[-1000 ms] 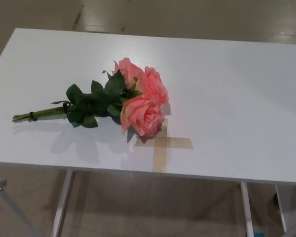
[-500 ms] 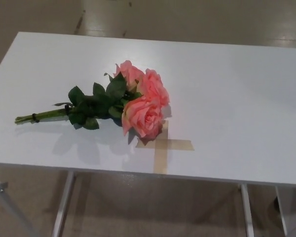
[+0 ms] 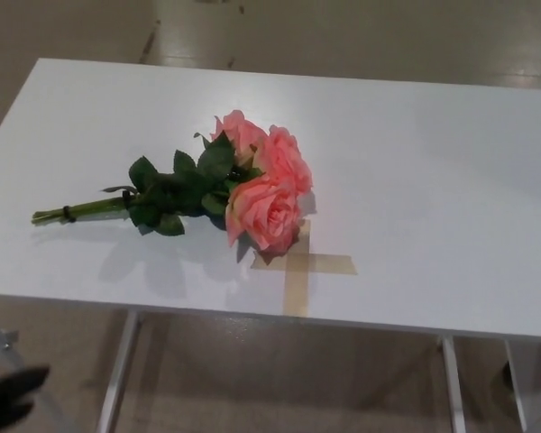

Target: Use the left hand to pick up the rose and passes it to a human.

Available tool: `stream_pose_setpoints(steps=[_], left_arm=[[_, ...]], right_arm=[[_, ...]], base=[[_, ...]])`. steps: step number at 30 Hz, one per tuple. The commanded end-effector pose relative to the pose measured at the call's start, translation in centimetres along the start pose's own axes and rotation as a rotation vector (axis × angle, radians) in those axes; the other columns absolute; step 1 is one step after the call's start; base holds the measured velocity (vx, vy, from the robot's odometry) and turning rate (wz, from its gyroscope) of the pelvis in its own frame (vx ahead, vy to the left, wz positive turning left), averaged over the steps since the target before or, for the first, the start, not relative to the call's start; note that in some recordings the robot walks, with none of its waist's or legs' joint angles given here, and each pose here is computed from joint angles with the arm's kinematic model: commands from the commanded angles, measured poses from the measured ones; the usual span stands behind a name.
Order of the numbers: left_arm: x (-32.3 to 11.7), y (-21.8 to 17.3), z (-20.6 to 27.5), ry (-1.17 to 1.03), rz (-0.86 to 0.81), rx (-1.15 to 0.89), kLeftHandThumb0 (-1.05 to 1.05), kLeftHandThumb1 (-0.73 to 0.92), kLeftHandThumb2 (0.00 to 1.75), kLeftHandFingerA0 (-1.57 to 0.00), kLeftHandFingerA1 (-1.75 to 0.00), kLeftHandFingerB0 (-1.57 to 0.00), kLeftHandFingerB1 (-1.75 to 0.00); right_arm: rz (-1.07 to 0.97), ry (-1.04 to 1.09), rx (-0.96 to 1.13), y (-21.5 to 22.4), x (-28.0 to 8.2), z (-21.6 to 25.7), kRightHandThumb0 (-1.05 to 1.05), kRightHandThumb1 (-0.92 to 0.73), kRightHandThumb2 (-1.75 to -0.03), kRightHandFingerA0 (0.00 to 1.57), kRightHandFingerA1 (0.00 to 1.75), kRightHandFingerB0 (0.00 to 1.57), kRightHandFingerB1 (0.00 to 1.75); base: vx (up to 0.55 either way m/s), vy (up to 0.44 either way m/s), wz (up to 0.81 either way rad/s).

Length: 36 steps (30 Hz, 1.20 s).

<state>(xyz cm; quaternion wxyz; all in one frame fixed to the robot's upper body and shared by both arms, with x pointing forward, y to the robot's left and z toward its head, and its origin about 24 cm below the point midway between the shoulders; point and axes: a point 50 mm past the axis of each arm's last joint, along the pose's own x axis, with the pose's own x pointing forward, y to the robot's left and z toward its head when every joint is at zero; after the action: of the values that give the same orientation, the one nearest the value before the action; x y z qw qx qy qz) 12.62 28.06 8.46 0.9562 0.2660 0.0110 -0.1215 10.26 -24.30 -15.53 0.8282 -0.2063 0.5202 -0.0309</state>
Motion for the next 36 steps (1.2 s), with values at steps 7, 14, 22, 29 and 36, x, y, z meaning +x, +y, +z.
stream_pose_setpoints(steps=[7, 14, 22, 29, 36], left_arm=[[5.2, 3.7, 14.8, -0.624, -0.032, 0.218, -0.31, 0.19, 0.81, 0.00, -0.49, 0.00, -0.47], [11.6, 4.9, 15.0, -0.542, 0.021, 0.352, -0.63, 0.46, 0.55, -0.18, -0.28, -0.23, -0.30], [18.6, 3.5, 14.5, -0.360, -0.032, 0.411, -0.30, 0.19, 0.82, -0.06, -0.50, -0.06, -0.48], [22.9, 1.2, 13.3, -0.144, -0.109, 0.619, -0.34, 0.19, 0.82, 0.00, -0.49, 0.00, -0.46], [25.0, 0.0, 11.9, -0.017, -0.127, 0.642, -0.69, 0.41, 0.72, -0.07, -0.30, -0.09, -0.35]], right_arm=[[-0.004, 0.002, -0.013, -0.8, 0.1, 0.1, -0.35, -0.65, -0.60, 0.71, 0.48, 0.53, 0.41], [-0.015, -0.013, 0.001, -1.1, 0.2, 0.4, -0.35, -0.65, -0.60, 0.70, 0.48, 0.53, 0.41], [-0.018, 0.010, -0.008, -1.5, 0.0, -0.6, -0.35, -0.65, -0.60, 0.71, 0.48, 0.53, 0.41], [-0.019, 0.002, -0.009, -1.7, 0.2, 0.2, -0.35, -0.65, -0.60, 0.71, 0.48, 0.53, 0.41], [-0.013, 0.003, -0.004, -1.5, 0.2, 0.1, -0.35, -0.65, -0.60, 0.71, 0.48, 0.52, 0.41]], base=[[0.00, 0.000, 0.00], [0.00, 0.000, 0.00], [0.00, 0.000, 0.00], [0.00, 0.000, 0.00], [0.00, 0.000, 0.00]])
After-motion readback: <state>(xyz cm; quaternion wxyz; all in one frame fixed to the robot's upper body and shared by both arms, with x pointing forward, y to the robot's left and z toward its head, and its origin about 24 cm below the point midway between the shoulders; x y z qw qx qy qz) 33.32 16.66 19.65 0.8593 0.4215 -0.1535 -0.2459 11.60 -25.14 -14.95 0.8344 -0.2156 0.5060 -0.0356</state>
